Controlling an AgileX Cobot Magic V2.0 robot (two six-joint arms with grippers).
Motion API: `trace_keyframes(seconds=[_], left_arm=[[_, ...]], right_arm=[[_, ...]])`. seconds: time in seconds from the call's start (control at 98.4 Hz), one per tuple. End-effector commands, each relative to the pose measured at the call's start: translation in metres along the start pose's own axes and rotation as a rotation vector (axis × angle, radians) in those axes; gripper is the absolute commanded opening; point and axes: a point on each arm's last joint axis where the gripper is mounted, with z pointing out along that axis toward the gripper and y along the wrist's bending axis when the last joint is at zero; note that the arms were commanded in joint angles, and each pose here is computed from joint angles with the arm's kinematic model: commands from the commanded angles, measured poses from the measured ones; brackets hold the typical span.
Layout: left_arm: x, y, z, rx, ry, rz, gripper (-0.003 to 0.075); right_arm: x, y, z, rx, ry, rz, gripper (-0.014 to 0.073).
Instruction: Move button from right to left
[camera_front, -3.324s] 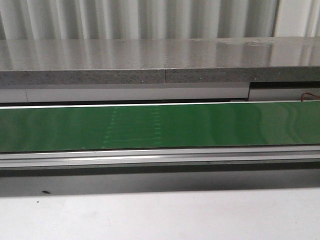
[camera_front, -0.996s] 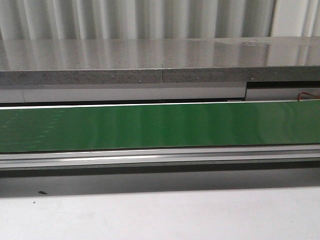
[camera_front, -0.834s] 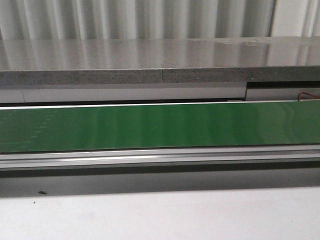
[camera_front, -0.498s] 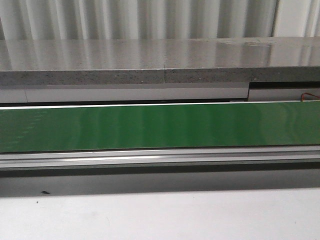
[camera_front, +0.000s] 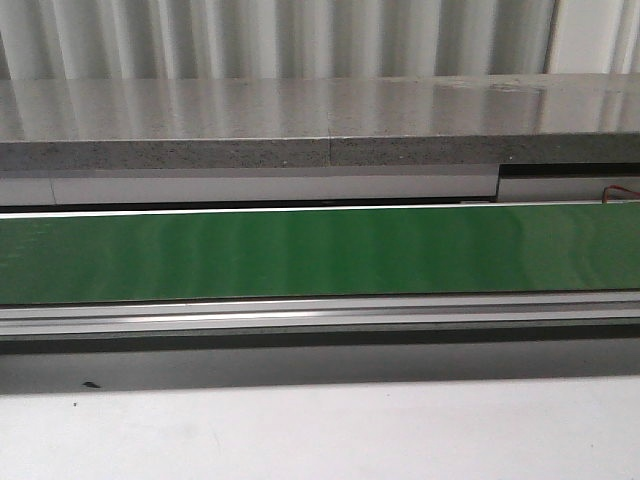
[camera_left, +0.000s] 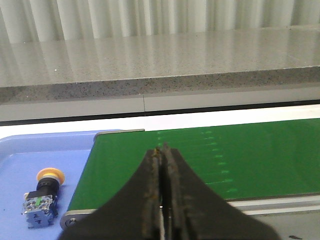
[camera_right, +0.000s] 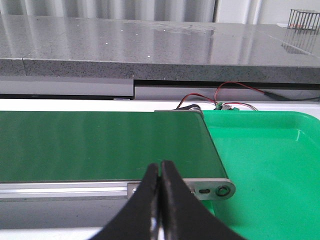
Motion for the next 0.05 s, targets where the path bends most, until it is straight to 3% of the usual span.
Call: trace_keyframes(seconds=[0.0,0.041], left_arm=[[0.0045,-0.0002,-0.0003,-0.004,-0.069,-0.018,-0.002],[0.0045,-0.0002,-0.0003,-0.004,-0.069,-0.018,-0.002]], right_arm=[[-0.015,-0.0001,-0.0033,0.006,-0.12,-0.018,-0.006],[-0.015,-0.0001,-0.0033,0.006,-0.12,-0.018,-0.006]])
